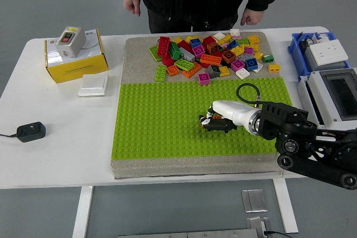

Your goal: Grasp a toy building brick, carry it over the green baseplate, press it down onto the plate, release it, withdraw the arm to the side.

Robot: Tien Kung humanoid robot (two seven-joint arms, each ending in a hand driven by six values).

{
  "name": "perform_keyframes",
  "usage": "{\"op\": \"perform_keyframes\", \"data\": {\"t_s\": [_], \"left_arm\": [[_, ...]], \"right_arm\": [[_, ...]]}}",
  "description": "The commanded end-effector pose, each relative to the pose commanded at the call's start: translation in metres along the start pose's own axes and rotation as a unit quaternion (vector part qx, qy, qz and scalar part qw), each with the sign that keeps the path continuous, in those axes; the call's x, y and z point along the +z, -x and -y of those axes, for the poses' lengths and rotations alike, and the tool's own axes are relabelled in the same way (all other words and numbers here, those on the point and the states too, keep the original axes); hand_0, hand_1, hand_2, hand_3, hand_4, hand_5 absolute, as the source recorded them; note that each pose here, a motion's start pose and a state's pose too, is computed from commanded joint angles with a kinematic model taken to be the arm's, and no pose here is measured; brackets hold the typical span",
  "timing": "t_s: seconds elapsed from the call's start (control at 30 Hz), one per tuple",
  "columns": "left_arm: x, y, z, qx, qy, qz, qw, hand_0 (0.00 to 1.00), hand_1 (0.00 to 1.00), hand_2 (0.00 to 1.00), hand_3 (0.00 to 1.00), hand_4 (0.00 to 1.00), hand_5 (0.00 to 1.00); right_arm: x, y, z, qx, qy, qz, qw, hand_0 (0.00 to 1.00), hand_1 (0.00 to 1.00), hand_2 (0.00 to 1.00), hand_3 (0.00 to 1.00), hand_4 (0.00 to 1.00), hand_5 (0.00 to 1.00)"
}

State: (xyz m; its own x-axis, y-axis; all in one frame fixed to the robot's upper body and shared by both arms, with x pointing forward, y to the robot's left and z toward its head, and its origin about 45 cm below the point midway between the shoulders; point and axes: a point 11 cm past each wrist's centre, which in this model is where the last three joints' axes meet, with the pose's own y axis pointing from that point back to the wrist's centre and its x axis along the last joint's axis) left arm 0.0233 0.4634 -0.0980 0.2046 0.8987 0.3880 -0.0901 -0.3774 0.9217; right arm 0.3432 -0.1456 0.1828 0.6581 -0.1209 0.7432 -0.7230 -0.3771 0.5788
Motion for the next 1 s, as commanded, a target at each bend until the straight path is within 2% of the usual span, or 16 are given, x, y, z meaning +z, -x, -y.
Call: {"op": "perform_keyframes", "data": {"t_s": [0.5, 1.0], "left_arm": [[0.0012, 0.0003, 0.0, 0.0, 0.002, 0.0, 1.0, 0.664, 0.644, 0.61, 0.65, 0.387, 0.472], [0.0013, 0.0011, 0.0, -0.001, 0.002, -0.001, 1.0, 0.664, 0.644, 0.604, 0.652, 0.391, 0.476]], "right_arm": [[0.0057, 0.003, 0.0039, 0.0, 0.006, 0.008, 1.0, 0.135, 0.292, 0.733, 0.416, 0.337, 0.882], [0.0043, -0.0027, 0.004, 0.005, 0.0, 0.024, 1.0, 0.133, 0.283, 0.727, 0.409, 0.352, 0.881]]}}
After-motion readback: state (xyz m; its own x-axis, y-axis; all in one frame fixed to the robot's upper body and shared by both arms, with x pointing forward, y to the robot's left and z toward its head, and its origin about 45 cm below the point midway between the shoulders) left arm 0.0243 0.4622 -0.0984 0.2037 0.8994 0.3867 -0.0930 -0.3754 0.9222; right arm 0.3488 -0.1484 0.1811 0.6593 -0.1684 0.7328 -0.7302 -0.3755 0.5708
